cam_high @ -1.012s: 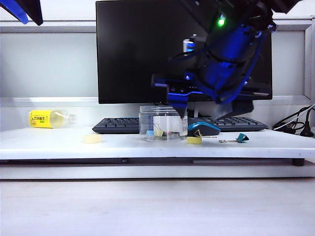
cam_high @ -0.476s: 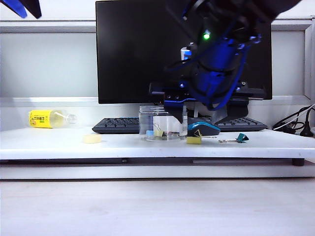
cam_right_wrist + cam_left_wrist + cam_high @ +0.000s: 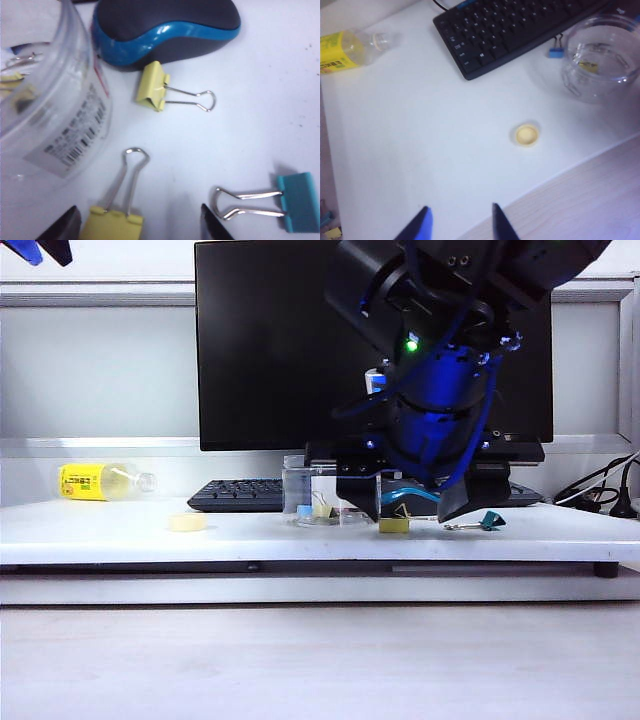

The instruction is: Pick up the clips with the largest number of clips of the same color on the table and place them in a round transparent plastic box.

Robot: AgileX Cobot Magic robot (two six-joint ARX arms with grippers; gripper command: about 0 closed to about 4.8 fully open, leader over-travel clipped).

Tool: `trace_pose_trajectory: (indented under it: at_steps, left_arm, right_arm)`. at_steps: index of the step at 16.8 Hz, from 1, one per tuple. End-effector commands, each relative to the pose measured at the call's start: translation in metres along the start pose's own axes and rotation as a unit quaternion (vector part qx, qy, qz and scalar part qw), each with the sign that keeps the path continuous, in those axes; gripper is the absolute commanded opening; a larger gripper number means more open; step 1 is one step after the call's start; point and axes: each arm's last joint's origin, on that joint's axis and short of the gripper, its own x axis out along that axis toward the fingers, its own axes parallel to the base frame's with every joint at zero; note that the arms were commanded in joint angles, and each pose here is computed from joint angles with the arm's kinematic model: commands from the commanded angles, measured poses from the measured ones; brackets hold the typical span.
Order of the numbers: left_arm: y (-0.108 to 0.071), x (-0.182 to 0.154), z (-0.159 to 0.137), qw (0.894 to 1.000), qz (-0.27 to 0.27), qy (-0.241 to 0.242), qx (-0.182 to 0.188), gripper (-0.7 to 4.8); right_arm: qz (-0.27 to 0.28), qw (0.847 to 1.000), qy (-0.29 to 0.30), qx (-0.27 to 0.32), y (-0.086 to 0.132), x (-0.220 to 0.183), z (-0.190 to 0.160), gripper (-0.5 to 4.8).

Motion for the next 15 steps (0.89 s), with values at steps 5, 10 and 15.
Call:
trace_pose_trajectory:
  at_steps: [5,10,15]
  left_arm:
    - [0.0,-0.002,-0.001,1.0,-0.002,0.0,0.002,1.66]
    - [0.001,-0.005,-0.002,1.0,-0.002,-0.002,0.002,1.66]
    - [0.001,-0.008,-0.002,1.0,-0.002,-0.006,0.003,1.65]
  right_arm:
    - [-0.009,1.0,-0.01,0.009,-0.001,0.001,0.003,3.06]
    - [-0.01,1.0,-0.002,0.013,-0.003,0.011,0.0,3.06]
    - [-0.013,1.0,-0.006,0.014,-0.003,0.012,0.0,2.45]
